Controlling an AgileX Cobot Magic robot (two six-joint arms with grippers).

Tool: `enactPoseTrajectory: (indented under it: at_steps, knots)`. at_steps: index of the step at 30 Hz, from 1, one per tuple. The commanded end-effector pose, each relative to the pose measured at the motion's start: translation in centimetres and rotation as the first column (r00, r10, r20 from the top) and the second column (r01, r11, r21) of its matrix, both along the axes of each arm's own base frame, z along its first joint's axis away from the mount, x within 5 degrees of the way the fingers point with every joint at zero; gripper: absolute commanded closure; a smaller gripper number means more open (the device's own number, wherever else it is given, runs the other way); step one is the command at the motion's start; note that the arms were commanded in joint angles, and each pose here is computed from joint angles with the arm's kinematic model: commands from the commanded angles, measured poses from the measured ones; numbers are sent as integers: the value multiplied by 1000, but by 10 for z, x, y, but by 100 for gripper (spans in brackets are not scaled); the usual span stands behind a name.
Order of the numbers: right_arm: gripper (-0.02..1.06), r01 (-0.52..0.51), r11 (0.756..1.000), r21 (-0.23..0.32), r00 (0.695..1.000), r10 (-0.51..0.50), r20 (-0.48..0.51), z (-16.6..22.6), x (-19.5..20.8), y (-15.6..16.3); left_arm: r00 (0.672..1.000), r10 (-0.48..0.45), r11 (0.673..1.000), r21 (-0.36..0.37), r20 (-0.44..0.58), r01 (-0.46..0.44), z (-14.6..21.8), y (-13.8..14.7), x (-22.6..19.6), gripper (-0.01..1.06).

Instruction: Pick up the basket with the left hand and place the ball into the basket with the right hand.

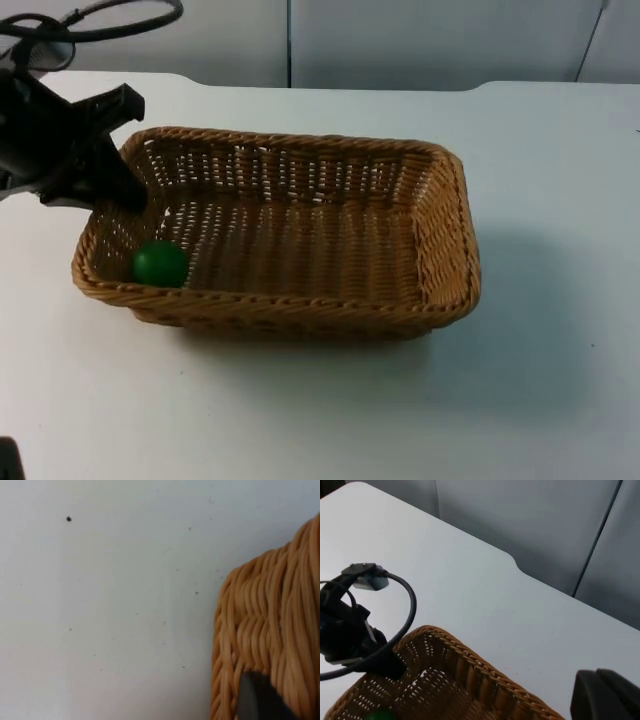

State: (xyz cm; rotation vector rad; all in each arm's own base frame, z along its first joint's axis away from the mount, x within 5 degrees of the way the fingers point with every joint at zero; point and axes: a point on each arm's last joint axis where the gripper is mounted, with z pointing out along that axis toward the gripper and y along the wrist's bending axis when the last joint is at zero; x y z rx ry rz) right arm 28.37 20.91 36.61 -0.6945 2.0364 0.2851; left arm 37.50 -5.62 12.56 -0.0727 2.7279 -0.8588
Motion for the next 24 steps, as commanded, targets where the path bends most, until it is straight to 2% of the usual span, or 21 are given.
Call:
enactPoseTrajectory:
  at_steps: [1, 3, 6, 7, 11, 12, 14, 16, 24]
  knots:
    - [105, 5, 1000, 12, 1000, -5, 5, 4, -1, -2, 1000, 15, 1000, -18, -4, -15, -1, -2, 3, 102]
    - [105, 5, 1000, 12, 1000, -5, 5, 4, -1, -2, 1000, 19, 1000, -14, -14, -19, -7, -2, 3, 98]
    - [105, 5, 1000, 12, 1000, -5, 5, 4, -1, -2, 999, 25, 1000, -7, -28, -25, -14, -1, 4, 86]
    - [105, 5, 1000, 12, 1000, -5, 5, 4, -1, -2, 999, 25, 1000, -7, -28, -25, -14, -1, 4, 86]
    - [105, 5, 1000, 12, 1000, -5, 5, 4, -1, -2, 999, 38, 999, 8, -30, -38, -20, 0, 5, 56]
    - [105, 5, 1000, 12, 1000, -5, 5, 4, -1, -2, 999, 38, 999, 8, -30, -38, -20, 0, 5, 56]
    - [105, 5, 1000, 13, 1000, -5, 6, 4, -1, -2, 999, 44, 999, 14, -25, -44, -20, 1, 6, 41]
    - [105, 4, 1000, 17, 1000, -4, 11, 5, -1, -2, 999, 49, 999, 18, -20, -49, -20, 1, 6, 33]
    - [105, 0, 1000, 20, 1000, -1, 21, 5, 0, -2, 999, 41, 999, 5, -22, -41, -18, 2, 7, 31]
